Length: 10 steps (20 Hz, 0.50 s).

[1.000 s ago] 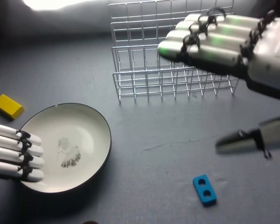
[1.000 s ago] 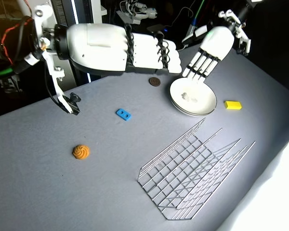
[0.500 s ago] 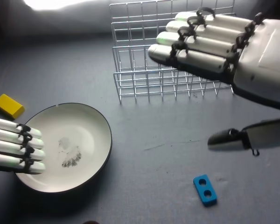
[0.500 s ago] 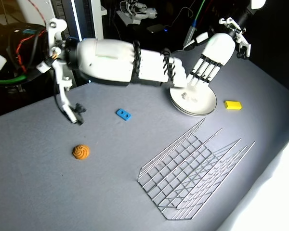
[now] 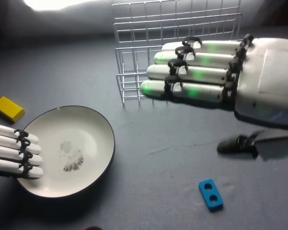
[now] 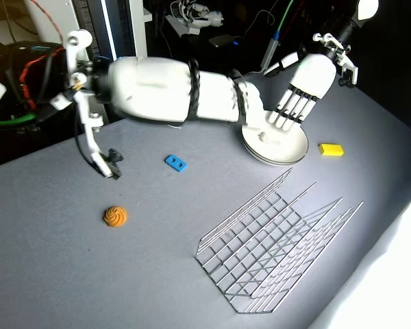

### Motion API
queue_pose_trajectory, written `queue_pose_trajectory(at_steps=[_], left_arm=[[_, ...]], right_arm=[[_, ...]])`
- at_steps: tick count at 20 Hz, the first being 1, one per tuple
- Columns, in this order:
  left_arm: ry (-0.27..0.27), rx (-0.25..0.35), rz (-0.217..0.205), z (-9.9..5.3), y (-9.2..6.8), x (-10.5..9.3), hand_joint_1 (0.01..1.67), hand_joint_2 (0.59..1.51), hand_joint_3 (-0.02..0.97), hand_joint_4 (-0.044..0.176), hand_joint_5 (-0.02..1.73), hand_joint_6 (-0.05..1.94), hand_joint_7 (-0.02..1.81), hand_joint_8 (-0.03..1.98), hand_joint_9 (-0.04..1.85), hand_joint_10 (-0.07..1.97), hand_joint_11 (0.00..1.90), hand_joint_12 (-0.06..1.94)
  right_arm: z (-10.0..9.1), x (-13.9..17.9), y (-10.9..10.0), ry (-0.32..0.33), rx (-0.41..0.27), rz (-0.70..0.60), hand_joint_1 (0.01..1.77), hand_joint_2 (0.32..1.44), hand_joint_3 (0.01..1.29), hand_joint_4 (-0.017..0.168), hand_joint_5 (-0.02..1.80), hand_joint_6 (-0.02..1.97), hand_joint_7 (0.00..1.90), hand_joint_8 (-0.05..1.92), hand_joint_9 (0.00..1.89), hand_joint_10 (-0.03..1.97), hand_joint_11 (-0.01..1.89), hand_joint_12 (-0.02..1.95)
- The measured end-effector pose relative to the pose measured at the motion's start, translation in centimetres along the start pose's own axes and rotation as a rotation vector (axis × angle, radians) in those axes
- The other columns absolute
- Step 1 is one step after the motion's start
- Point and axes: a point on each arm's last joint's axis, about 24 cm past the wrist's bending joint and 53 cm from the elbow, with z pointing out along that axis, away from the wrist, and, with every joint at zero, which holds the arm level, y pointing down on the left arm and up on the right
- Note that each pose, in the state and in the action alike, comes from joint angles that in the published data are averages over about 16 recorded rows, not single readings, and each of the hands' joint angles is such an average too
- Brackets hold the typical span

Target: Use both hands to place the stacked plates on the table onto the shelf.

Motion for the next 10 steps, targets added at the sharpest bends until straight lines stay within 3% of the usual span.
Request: queue_pose_trajectory(at_steps=[4, 10], left_arm=[[0.004, -0.005, -0.008, 0.2, 0.2, 0.2, 0.01, 0.972, 0.023, 0.003, 0.02, 0.01, 0.02, 0.01, 0.02, -0.06, 0.01, 0.01], [0.011, -0.014, -0.026, 0.5, 0.6, 0.5, 0.01, 0.971, 0.023, 0.004, 0.01, 0.00, 0.01, 0.01, 0.02, -0.06, 0.01, 0.00]], right_arm=[[0.4, 1.6, 0.4, 0.057, -0.043, -0.080, 1.07, 1.00, 0.03, 0.002, 0.02, 0.02, 0.02, -0.02, 0.02, -0.01, 0.04, 0.02], [1.1, 3.3, -0.1, 0.109, -0.039, -0.142, 1.15, 1.01, 0.03, 0.003, 0.02, 0.02, 0.02, -0.02, 0.02, -0.01, 0.04, 0.04]])
